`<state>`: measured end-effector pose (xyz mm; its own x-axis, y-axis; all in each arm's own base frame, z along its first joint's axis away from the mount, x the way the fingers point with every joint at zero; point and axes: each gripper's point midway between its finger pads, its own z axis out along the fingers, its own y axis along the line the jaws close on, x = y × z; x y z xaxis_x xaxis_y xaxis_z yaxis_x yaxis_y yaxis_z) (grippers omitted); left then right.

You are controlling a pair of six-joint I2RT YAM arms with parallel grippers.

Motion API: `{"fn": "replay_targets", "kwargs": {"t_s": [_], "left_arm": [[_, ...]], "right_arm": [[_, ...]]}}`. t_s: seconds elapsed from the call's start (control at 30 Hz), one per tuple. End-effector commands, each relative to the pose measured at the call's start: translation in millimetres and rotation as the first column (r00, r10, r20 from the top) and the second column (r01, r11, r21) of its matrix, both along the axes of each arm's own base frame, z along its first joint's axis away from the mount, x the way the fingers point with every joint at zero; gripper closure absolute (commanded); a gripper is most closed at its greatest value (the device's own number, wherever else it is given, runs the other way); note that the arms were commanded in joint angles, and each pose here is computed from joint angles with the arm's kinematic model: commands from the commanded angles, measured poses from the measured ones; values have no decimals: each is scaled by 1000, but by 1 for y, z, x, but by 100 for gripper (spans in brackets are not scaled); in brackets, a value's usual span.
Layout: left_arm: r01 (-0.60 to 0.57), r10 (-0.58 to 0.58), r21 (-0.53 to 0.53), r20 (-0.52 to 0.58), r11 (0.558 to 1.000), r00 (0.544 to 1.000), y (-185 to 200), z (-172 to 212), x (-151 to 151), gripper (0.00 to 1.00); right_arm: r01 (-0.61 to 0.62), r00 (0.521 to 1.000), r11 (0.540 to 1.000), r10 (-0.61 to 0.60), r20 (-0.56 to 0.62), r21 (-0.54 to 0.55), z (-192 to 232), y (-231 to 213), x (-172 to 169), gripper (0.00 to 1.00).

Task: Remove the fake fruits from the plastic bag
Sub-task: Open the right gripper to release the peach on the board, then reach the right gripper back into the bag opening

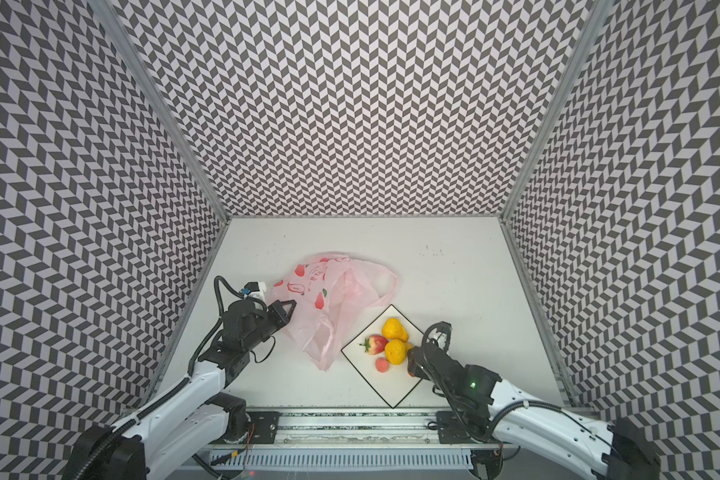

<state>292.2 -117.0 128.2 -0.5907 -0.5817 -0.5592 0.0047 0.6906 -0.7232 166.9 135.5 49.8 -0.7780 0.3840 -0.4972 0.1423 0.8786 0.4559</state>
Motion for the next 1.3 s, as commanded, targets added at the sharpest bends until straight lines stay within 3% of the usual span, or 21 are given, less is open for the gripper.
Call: {"fn": "replay_targets", "kwargs": {"t_s": [0.0, 0.17, 0.3, 0.47, 0.6, 0.67, 0.9, 1.07, 1.27], "left_arm": [[-1, 1, -6, 26, 1000, 1000, 0, 8, 4, 100], [3, -3, -4, 28, 1000, 1000, -1, 10, 5, 100], [5, -5, -7, 32, 1000, 999, -1, 12, 6, 100], [11, -11, -11, 34, 1000, 999, -3, 11, 6, 100], [21, -21, -20, 34, 1000, 999, -4, 12, 5, 100], [29, -28, -19, 33, 999, 999, -6, 13, 5, 100], [40, -39, -27, 42, 999, 998, -8, 20, 6, 100], [66, -66, -1, 46, 998, 997, -10, 31, 7, 100], [102, -101, -9, 80, 995, 992, -16, 48, 7, 100]], "right_arm": [[20, 999, 999, -22, 36, 38, 22, 3, 6, 33], [50, 991, 998, -53, 124, 24, 65, -6, 16, 33], [-39, 974, 999, 35, 224, 13, 105, 11, 27, 37], [-251, 901, 968, 227, 369, 19, 154, 67, 45, 40], [-373, 837, 925, 304, 455, 67, 182, 121, 62, 42], [-396, 830, 913, 311, 462, 97, 186, 144, 72, 42], [-340, 884, 916, 235, 403, 212, 153, 202, 120, 50], [-323, 908, 921, 238, 344, 218, 117, 232, 157, 55], [-331, 918, 894, 231, 323, 302, 91, 261, 197, 57]]}}
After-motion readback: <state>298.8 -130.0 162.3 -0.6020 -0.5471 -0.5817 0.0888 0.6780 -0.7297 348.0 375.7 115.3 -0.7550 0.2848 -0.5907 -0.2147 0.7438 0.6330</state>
